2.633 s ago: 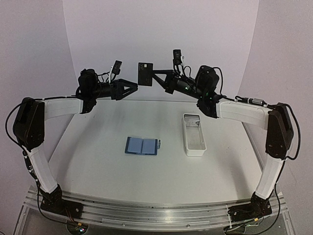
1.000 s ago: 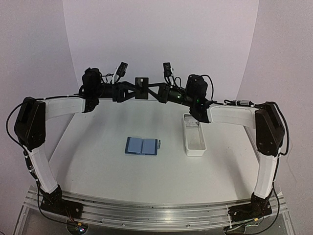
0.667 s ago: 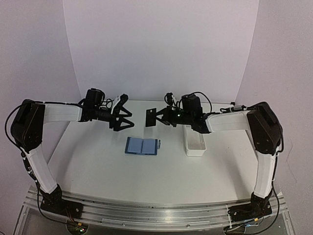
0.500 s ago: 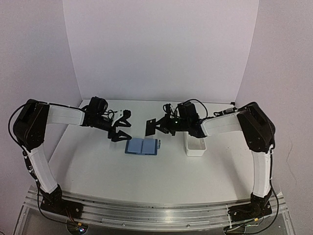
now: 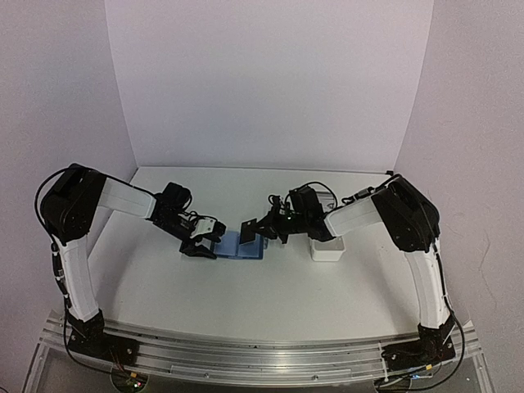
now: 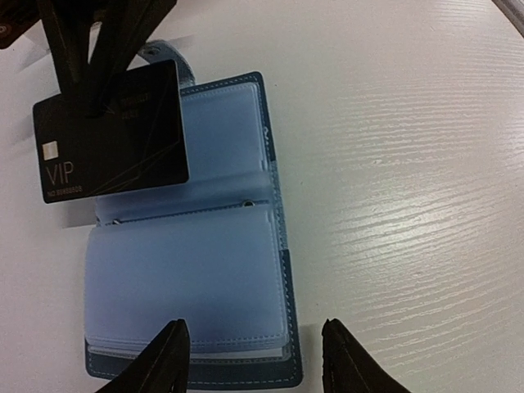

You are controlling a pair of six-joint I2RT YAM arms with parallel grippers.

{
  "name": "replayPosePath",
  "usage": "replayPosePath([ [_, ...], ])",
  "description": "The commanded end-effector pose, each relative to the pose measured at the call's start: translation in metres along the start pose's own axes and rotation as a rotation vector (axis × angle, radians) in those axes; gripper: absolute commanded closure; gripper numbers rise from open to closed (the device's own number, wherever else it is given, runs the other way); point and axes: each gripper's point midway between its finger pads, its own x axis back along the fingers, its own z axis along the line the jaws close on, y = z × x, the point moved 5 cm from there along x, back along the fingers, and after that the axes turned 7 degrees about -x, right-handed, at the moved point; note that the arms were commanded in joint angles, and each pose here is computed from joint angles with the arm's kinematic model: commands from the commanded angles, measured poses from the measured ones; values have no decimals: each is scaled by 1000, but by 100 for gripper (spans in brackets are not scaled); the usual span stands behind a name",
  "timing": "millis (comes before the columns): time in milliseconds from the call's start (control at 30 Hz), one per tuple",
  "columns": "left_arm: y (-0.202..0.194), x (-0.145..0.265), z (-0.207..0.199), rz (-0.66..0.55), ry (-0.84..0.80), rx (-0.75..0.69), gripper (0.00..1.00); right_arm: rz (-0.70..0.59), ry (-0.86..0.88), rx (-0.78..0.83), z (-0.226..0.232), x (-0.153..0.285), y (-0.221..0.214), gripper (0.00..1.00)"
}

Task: Put the credit cards into the card holder
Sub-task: Insert the credit card into the card holder.

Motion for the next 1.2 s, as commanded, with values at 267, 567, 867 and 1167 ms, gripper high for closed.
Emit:
replayPosePath([
  [267,29,53,76,-180,214,1196,31,4,95,18,21,-1,1,100],
  [567,-34,37,42,-94,184,1788,22,24,82,11,13,1,-8,100],
  [867,-67,-6,-1,-3,-9,1978,27,26,78,22,-1,-4,-12,100],
  [1167,-55,-14,-7,-124,-125,1921,34,7,84,19,-11,-6,-12,100],
])
